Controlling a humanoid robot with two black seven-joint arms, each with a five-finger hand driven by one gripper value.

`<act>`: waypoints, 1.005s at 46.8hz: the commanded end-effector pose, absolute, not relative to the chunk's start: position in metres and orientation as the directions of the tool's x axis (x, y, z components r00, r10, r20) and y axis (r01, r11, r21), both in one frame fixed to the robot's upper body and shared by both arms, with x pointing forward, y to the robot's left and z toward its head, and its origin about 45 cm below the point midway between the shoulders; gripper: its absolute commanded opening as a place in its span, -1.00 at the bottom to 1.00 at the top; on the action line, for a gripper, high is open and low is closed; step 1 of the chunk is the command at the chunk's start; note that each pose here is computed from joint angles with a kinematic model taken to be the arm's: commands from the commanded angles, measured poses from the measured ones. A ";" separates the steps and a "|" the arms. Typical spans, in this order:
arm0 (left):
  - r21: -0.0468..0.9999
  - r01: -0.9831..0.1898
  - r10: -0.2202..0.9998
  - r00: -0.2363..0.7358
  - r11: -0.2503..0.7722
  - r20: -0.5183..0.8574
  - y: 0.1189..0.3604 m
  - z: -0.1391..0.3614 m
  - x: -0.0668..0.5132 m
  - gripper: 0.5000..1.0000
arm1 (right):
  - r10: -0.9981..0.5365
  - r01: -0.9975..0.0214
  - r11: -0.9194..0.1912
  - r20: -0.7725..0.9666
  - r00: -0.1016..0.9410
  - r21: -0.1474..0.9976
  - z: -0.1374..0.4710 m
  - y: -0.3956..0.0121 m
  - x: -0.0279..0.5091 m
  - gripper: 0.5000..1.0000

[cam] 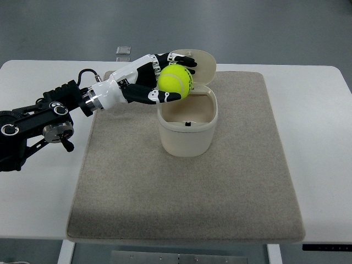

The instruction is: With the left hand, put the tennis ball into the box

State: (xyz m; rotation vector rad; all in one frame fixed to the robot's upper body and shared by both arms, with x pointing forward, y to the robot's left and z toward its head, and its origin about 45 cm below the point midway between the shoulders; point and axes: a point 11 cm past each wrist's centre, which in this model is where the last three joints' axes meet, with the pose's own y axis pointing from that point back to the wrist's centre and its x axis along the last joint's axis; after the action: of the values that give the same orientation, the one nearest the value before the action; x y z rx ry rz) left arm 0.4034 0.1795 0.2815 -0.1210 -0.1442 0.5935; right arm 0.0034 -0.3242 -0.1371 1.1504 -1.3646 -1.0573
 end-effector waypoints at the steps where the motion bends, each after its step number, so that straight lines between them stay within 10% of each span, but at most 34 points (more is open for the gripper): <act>1: -0.154 -0.548 0.565 0.819 0.822 0.100 0.180 0.281 0.403 0.54 | -0.987 -0.093 0.159 0.157 -0.026 0.983 -0.137 -0.324 0.003 0.61; 10: -0.165 -0.523 0.541 0.835 0.836 0.095 0.172 0.284 0.397 0.39 | -0.987 -0.094 0.159 0.157 -0.026 0.983 -0.137 -0.324 0.003 0.61; 21: -0.205 -0.486 0.511 0.856 0.849 0.086 0.162 0.296 0.387 -0.71 | -0.987 -0.094 0.159 0.157 -0.026 0.983 -0.137 -0.324 0.003 0.61; 47: -0.369 -0.630 0.653 0.753 0.683 -0.077 0.201 0.320 0.403 -0.74 | -0.987 -0.094 0.159 0.157 -0.026 0.983 -0.137 -0.324 0.003 0.60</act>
State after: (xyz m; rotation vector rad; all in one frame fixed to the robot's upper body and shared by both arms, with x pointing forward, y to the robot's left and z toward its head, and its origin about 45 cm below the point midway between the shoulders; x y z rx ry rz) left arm 0.4008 0.1946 0.3244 -0.3662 -0.0990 0.6775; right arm 0.0034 -0.3241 -0.1371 1.1508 -1.3639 -1.0571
